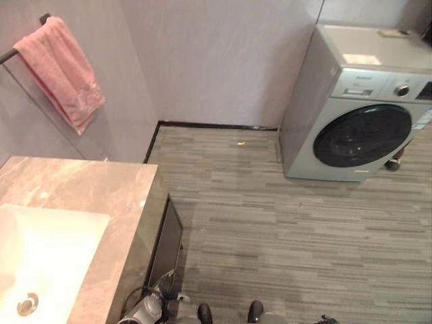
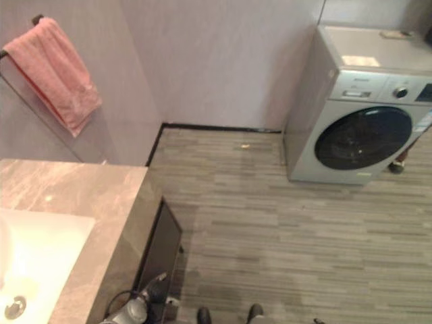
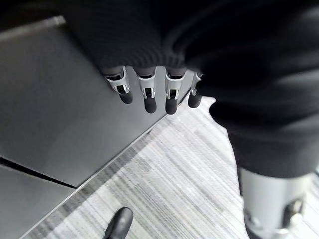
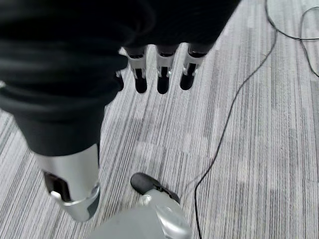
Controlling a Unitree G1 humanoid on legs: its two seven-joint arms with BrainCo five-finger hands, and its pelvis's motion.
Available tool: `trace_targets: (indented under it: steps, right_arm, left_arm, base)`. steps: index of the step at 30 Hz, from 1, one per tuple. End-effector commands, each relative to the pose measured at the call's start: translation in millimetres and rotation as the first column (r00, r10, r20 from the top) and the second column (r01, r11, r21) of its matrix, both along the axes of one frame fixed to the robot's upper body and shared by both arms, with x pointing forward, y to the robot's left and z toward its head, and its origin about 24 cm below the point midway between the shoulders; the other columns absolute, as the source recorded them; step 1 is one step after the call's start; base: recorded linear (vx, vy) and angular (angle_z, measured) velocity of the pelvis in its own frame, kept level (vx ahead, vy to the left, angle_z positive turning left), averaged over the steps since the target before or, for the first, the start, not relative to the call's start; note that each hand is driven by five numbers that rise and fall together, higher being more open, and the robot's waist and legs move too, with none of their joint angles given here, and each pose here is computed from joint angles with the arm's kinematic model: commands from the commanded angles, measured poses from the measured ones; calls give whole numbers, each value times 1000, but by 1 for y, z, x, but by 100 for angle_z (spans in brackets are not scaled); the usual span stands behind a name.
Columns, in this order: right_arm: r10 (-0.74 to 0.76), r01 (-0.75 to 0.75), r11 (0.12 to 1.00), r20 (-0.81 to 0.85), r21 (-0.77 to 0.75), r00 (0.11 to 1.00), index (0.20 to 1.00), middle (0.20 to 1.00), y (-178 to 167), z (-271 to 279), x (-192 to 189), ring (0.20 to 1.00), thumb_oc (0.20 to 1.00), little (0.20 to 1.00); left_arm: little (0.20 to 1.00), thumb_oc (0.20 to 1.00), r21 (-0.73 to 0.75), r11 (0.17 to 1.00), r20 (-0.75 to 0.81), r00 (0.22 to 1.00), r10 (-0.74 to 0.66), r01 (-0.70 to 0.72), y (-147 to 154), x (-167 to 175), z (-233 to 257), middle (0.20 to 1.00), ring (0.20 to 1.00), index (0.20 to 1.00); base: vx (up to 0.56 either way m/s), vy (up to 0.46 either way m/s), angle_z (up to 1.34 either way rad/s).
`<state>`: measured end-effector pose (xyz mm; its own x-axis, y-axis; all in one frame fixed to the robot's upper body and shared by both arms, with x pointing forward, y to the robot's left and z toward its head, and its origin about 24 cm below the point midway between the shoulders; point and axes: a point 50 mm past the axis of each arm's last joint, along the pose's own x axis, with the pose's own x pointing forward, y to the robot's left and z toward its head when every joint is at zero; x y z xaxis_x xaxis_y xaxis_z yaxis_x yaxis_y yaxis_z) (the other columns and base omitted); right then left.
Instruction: Put brush and paste in cup on sink, flatten towel.
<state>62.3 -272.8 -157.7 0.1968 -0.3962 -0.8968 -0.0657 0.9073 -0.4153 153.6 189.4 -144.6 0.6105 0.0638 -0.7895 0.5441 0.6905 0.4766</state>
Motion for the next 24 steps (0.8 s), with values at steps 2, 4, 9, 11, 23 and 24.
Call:
trace_targets:
  steps: [2, 4, 9, 11, 23, 24]
  right_arm:
    - [-38, 36, 997, -34, -68, 999, 1000, 1000, -23, 7, -12, 1000, 1000, 1000]
    - [-45, 40, 996, -54, -81, 998, 1000, 1000, -27, 8, -19, 1000, 1000, 1000]
    - [-101, 98, 992, -33, -80, 994, 1000, 1000, -30, 9, -21, 1000, 1000, 1000]
    - [-196, 200, 977, 53, -72, 979, 1000, 1000, -38, 13, -12, 1000, 1000, 1000]
    - [-108, 112, 985, 36, -130, 993, 1000, 1000, -47, 18, -8, 1000, 1000, 1000]
    - [-103, 107, 986, 36, -127, 994, 1000, 1000, -46, 18, -8, 1000, 1000, 1000]
  left_arm:
    - [1000, 1000, -8, 999, 4, 999, 42, -42, -1, 3, 0, 1000, 1000, 1000]
    - [1000, 1000, -32, 998, 2, 999, 50, -50, -5, 3, -1, 1000, 1000, 1000]
    - [1000, 1000, -84, 991, 16, 994, 108, -106, -10, 6, 1, 1000, 1000, 1000]
    - [1000, 1000, -126, 983, 69, 987, 146, -136, -12, 18, 7, 1000, 1000, 1000]
    - [1000, 1000, -153, 974, 71, 981, 182, -169, -12, 11, 7, 1000, 1000, 1000]
    - [1000, 1000, -155, 973, 71, 980, 184, -172, -11, 10, 7, 1000, 1000, 1000]
  base:
    - [97, -78, -10]
    - [61, -106, 2]
    - [34, -124, 1]
    - [16, -255, 41]
    - [281, -17, -3]
    - [812, 184, -15]
